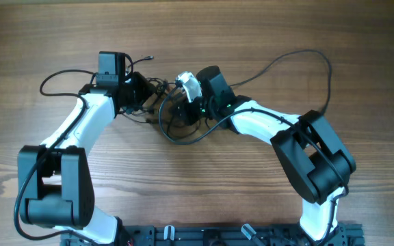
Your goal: Untangle cables
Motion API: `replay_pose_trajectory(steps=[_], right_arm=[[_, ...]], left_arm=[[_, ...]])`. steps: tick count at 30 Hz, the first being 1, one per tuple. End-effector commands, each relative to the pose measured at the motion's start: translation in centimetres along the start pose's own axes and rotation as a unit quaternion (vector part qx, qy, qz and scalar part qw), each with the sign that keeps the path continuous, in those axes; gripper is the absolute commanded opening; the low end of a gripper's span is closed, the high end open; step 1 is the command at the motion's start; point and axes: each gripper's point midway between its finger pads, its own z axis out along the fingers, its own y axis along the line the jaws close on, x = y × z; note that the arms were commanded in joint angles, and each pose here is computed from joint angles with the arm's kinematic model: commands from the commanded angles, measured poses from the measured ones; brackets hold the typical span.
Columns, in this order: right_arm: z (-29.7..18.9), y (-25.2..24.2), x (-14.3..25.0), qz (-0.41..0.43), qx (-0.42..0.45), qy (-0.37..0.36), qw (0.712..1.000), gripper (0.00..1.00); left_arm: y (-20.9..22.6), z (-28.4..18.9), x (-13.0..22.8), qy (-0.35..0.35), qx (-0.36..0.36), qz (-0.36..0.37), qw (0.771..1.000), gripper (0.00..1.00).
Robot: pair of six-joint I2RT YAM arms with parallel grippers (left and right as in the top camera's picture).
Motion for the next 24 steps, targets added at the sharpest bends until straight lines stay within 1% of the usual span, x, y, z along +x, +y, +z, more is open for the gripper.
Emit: replay_pose_trajectory(steps=[1,5,8,9,10,12,13,14,15,17,19,20,22,24], right_arm=[[0.1,1.2,0.3,0.022,-0.041,0.01,0.999,0.08],[0.1,1.3,0.2,0.021,-0.045,0.01,0.999,0.08],[0.0,1.5,0.3,0.021,-0.05,0.011,0.998,0.06],[0.0,1.9,0.4,0.021,-0.062,0.014,0.998,0.05],[-0.3,2.2,0.2,0.023,-0.07,0.014,0.997,0.04],[-2.2,1.5,-1.9,0.045,-0.063,-0.014,0.997,0.05],[-4.2,0.6,-3.6,0.056,-0.053,-0.038,0.996,0.05],[-9.8,-2.7,-7.0,0.082,-0.015,-0.095,0.992,0.05],[-13.7,-5.1,-8.4,0.108,0.016,-0.127,0.986,0.05],[-20.4,-9.0,-9.4,0.146,0.07,-0.175,0.971,0.05],[-28.9,-13.4,-8.6,0.201,0.148,-0.229,0.941,0.05],[-32.0,-14.7,-8.1,0.219,0.169,-0.249,0.928,0.05],[-37.6,-16.5,-6.2,0.253,0.208,-0.281,0.902,0.04],[-40.1,-17.3,-4.4,0.27,0.228,-0.284,0.891,0.04]], left_arm=[[0.2,1.0,0.0,0.006,0.002,-0.031,1.0,0.27],[0.1,2.4,0.8,0.011,-0.004,-0.019,1.0,0.27],[0.8,3.5,0.2,-0.011,-0.023,-0.013,1.0,0.28],[0.5,3.9,-0.2,-0.018,-0.017,-0.01,1.0,0.08],[0.6,4.0,-0.3,-0.021,-0.018,-0.01,1.0,0.04],[1.7,4.0,0.0,-0.018,-0.044,-0.014,0.999,0.04],[2.7,3.9,0.1,-0.02,-0.066,-0.014,0.998,0.04],[5.2,3.4,0.1,-0.025,-0.119,-0.025,0.992,0.04],[6.3,3.0,0.0,-0.025,-0.139,-0.033,0.989,0.04],[7.3,2.7,-0.4,-0.022,-0.149,-0.034,0.988,0.04],[8.4,2.2,-1.2,-0.026,-0.156,-0.051,0.986,0.04],[8.8,2.0,-1.5,-0.027,-0.158,-0.058,0.985,0.04],[9.3,1.8,-1.8,-0.024,-0.156,-0.069,0.985,0.04],[9.1,1.8,-1.8,-0.018,-0.146,-0.074,0.986,0.04]])
